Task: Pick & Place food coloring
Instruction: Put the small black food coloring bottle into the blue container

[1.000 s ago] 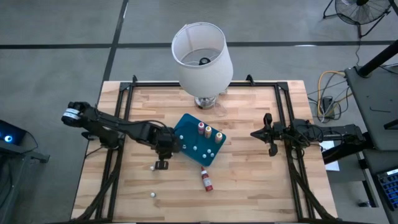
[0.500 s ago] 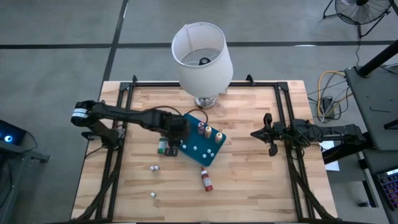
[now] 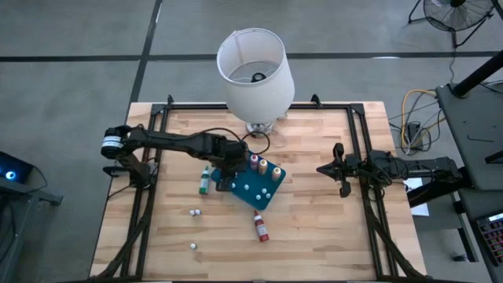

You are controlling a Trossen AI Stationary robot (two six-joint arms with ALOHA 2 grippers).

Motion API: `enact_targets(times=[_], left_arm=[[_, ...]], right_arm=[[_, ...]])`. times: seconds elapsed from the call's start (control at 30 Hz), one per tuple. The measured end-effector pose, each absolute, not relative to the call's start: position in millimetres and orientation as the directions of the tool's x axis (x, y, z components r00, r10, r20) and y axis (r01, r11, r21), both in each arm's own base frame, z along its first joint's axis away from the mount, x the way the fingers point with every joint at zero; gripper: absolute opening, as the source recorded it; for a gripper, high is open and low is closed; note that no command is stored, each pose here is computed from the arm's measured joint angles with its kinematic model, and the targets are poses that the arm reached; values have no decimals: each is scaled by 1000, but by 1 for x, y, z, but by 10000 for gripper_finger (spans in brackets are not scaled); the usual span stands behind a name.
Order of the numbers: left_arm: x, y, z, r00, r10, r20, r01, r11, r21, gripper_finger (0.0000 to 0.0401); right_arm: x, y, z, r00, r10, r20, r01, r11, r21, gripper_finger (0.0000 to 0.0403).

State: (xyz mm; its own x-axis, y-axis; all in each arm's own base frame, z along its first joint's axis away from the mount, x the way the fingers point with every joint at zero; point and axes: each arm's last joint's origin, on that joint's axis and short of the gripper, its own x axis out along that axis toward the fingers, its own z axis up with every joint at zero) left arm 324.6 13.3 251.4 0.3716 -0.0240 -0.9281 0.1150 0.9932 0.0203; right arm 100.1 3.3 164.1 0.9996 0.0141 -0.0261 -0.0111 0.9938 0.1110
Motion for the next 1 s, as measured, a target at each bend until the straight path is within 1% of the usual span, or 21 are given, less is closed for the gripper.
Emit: enact_targets(times=[0.33,0.6,1.0], left_arm=[[326,15,246,376,-23,-926,119,993,24,39],[326,18,234,395,-18,-919,108,994,26,39],[342,22,202,342,-19,-940,100,995,17,39]], right_arm=[[100,3,164,1000,14,-27,-11,994,111,8],[100,3,164,1000,14,-26,-11,994,111,8],[100,3,164,1000,14,-26,-11,994,111,8]])
